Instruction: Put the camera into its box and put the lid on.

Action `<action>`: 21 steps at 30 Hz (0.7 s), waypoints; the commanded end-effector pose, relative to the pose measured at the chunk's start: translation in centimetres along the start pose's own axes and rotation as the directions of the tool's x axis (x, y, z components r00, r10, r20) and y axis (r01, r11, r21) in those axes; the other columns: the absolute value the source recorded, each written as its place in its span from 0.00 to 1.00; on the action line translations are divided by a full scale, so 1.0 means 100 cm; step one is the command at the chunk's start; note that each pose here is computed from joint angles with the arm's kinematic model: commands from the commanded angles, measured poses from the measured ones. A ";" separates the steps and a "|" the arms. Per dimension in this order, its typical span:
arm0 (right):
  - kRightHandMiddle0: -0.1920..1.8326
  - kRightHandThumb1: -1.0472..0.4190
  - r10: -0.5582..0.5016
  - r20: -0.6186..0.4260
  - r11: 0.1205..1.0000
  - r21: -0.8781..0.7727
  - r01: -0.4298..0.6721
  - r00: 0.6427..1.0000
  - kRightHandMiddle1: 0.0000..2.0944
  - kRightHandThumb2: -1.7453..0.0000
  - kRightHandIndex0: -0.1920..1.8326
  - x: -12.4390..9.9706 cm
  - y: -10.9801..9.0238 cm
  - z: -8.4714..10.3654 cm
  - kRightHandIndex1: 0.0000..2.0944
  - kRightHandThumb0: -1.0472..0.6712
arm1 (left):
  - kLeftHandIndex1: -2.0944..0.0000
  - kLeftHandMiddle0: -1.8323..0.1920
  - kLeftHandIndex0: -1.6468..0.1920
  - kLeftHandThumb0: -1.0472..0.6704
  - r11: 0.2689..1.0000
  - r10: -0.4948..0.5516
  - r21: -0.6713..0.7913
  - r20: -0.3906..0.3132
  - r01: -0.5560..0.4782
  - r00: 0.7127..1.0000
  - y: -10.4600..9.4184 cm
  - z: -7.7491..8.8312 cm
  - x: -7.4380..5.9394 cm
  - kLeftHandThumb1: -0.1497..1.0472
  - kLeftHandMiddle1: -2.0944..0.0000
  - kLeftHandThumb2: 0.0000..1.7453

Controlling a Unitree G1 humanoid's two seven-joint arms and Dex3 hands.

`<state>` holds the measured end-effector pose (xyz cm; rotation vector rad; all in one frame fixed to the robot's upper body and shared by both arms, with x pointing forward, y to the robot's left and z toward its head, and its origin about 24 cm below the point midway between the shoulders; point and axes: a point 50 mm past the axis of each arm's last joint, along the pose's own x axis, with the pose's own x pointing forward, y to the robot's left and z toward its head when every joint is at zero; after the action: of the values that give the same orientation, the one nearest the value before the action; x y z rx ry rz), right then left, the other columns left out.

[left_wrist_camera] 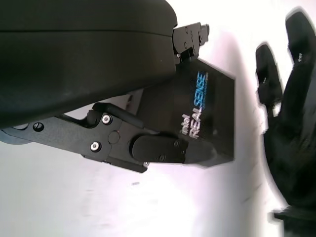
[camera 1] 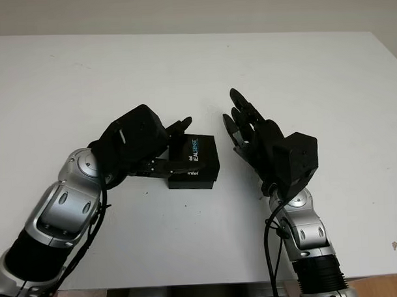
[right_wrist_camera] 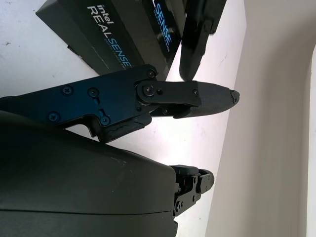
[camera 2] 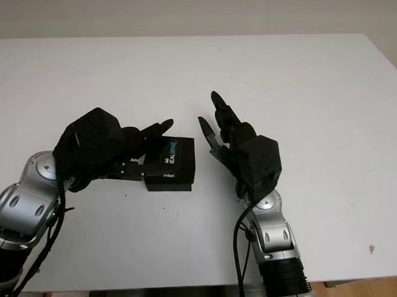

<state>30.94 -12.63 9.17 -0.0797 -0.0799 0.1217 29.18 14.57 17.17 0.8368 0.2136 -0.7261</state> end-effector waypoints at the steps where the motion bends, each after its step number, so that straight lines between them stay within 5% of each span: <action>1: 0.17 0.00 -0.002 0.018 1.000 -0.003 0.002 1.000 0.03 0.78 0.15 0.001 -0.001 0.002 0.03 0.17 | 1.00 1.00 1.00 0.27 0.993 -0.029 0.117 0.020 0.026 0.999 -0.001 0.007 -0.005 1.00 1.00 0.20; 9: 0.17 0.00 0.002 0.016 1.000 -0.013 -0.002 1.000 0.03 0.79 0.15 0.001 -0.002 0.001 0.03 0.17 | 1.00 1.00 1.00 0.25 0.865 -0.032 0.502 0.051 0.002 0.998 0.003 0.007 -0.022 1.00 1.00 0.23; 21: 0.17 0.00 0.003 0.012 1.000 -0.023 -0.003 1.000 0.04 0.79 0.15 0.001 -0.003 0.000 0.03 0.17 | 0.99 1.00 1.00 0.21 0.690 0.057 0.715 0.097 -0.109 0.994 -0.001 0.005 -0.024 1.00 0.99 0.27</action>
<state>31.00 -12.69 8.92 -0.0898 -0.0740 0.1293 27.26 15.23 18.42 1.5604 -0.1783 -0.7751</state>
